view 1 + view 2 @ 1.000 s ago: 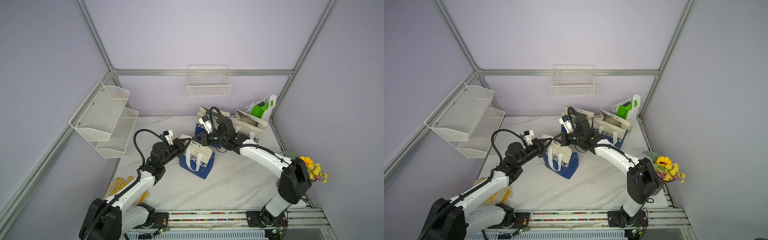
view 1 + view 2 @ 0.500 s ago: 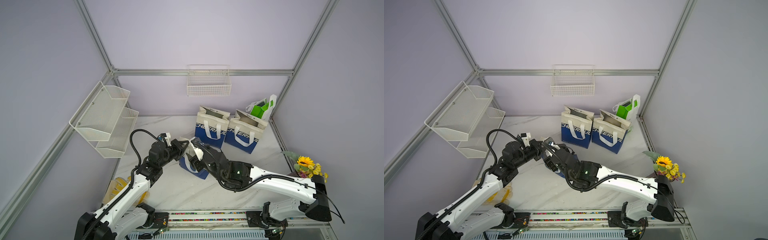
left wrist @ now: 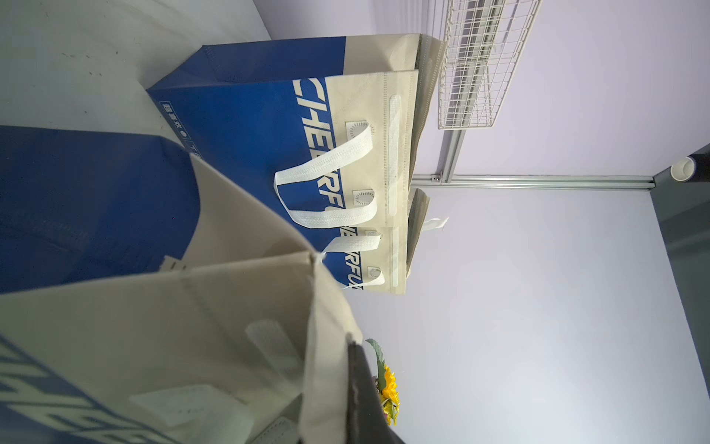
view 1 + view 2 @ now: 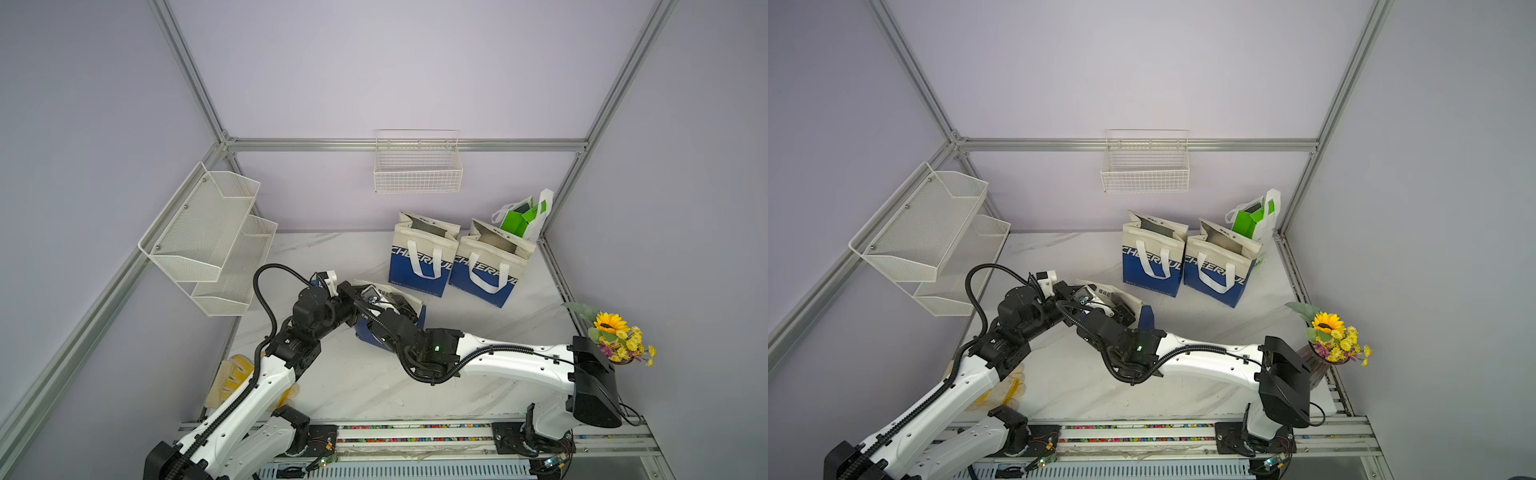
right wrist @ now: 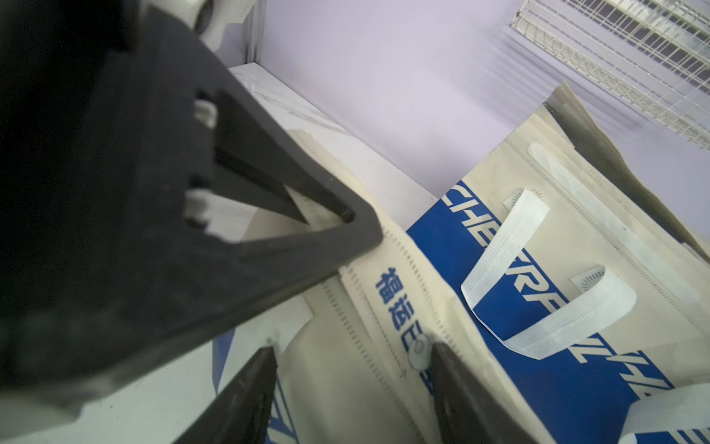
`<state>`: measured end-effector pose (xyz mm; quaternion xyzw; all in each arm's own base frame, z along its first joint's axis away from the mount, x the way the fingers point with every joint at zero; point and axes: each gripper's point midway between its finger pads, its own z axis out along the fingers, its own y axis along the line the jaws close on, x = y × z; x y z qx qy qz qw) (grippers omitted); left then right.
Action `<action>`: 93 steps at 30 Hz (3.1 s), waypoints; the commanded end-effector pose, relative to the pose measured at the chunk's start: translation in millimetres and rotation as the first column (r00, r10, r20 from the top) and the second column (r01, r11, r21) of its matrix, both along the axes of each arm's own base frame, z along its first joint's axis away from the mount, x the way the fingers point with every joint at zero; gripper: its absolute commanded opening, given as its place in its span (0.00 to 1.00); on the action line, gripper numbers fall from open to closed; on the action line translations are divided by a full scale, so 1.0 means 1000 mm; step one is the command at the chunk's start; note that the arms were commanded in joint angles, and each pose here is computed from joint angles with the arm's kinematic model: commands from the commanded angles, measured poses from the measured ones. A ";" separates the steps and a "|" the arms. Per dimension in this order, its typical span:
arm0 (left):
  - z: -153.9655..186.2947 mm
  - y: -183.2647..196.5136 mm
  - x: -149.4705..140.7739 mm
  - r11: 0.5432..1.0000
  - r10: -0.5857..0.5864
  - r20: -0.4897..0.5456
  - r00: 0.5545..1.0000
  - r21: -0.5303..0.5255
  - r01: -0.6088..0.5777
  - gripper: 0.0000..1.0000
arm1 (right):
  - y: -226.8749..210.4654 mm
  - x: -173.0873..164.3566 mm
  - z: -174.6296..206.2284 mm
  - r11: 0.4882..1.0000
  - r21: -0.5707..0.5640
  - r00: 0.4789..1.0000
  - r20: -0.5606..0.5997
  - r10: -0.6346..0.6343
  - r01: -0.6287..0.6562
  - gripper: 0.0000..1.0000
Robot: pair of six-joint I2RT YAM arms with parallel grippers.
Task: Open the takeout bag
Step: Open the takeout bag at the center of the board.
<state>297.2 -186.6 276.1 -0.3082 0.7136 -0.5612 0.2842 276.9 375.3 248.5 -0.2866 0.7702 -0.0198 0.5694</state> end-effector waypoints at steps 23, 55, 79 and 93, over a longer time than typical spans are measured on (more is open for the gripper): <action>0.059 0.013 -0.015 0.995 0.050 0.072 0.996 -0.091 -0.043 0.00 | -0.031 0.015 0.035 0.967 0.236 0.992 -0.066 0.111 -0.093 0.81; 0.094 0.027 -0.032 0.994 0.080 0.128 0.989 -0.090 -0.068 0.00 | -0.052 0.093 -0.017 0.970 -0.003 0.969 0.030 -0.245 0.245 0.87; 0.078 0.026 -0.024 0.992 0.094 0.085 0.992 -0.088 -0.086 0.00 | -0.005 0.004 0.052 0.982 0.088 0.982 -0.070 0.174 -0.168 0.83; 0.068 0.030 -0.023 0.993 0.110 0.065 0.992 -0.054 -0.106 0.00 | -0.027 0.025 0.044 1.000 -0.011 1.000 -0.008 0.003 -0.003 0.50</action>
